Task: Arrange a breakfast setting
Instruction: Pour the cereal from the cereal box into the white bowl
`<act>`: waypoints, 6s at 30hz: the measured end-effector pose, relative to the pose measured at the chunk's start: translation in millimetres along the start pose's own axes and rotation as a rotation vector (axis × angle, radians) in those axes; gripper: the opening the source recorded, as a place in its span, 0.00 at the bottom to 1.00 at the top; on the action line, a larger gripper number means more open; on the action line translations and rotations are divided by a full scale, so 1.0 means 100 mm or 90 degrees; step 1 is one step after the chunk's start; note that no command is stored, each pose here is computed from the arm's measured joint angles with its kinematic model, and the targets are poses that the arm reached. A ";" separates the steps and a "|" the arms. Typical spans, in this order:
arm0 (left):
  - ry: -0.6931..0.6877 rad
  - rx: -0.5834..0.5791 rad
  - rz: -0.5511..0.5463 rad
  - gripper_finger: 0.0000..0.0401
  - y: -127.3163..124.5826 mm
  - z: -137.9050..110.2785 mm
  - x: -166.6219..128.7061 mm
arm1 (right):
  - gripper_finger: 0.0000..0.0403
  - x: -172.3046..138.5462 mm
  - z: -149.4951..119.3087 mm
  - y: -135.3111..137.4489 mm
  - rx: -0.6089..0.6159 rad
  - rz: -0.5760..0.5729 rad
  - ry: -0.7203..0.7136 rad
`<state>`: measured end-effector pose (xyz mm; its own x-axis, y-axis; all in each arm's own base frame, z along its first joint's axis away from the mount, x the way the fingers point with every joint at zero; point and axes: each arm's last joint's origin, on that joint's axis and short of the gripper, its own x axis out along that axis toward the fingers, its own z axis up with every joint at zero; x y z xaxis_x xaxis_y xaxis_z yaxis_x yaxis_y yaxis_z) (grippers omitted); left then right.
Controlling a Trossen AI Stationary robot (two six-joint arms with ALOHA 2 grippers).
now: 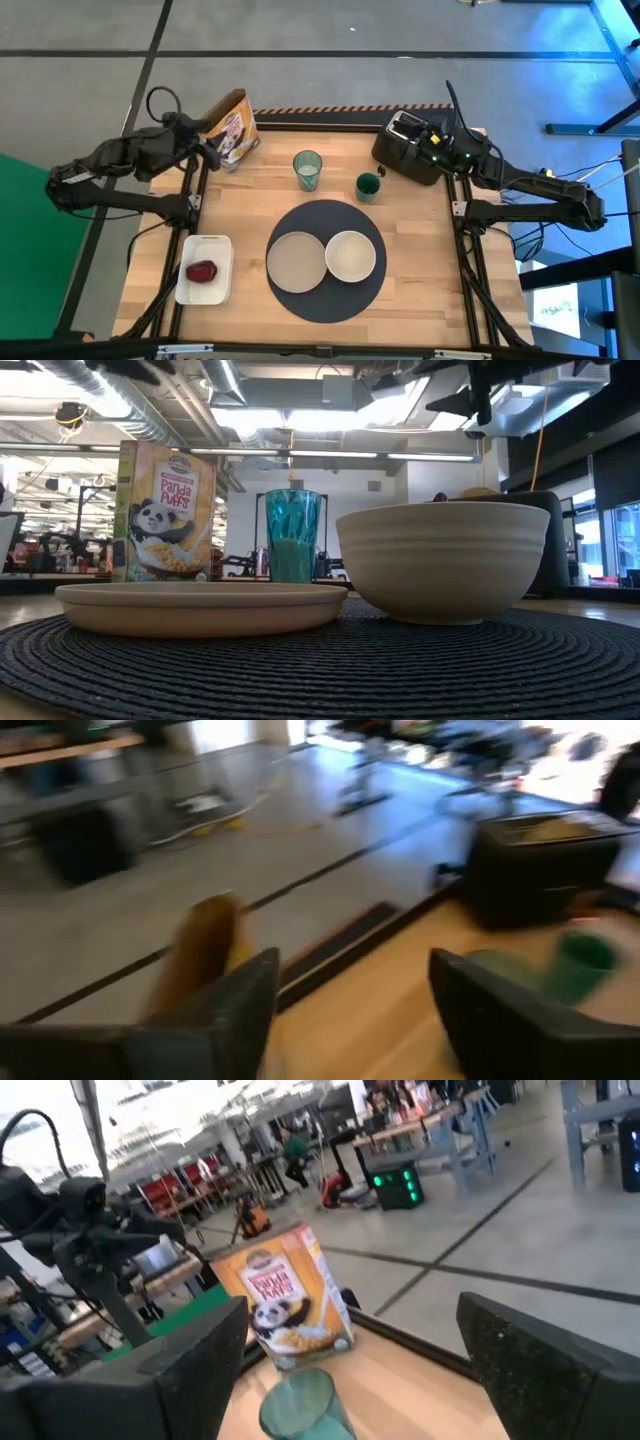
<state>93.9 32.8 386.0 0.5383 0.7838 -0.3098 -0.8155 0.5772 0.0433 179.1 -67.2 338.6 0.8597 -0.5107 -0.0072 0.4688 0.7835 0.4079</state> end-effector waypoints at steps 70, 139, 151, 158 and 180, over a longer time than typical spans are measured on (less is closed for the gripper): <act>0.119 0.138 -0.023 0.01 0.33 0.07 0.59 | 0.31 0.04 0.15 0.16 -0.053 0.155 0.047; -0.138 0.141 -0.462 0.60 -0.76 1.41 0.20 | 0.00 0.43 1.18 1.15 -0.146 0.436 -0.069; -0.104 0.160 -0.567 0.81 -1.11 1.33 0.33 | 0.00 0.40 1.24 1.17 -0.142 0.442 -0.108; -0.088 0.170 -0.571 0.87 -1.17 1.29 0.34 | 0.00 0.39 1.28 1.17 -0.138 0.436 -0.143; -0.072 0.187 -0.587 0.70 -1.62 1.19 0.67 | 0.00 0.40 1.25 1.22 -0.140 0.470 -0.133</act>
<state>286.8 19.0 471.0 0.9685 0.0038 -0.2488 0.0141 0.9974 0.0700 245.7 -36.4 502.1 0.9184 0.1289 0.3741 -0.1590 0.9860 0.0504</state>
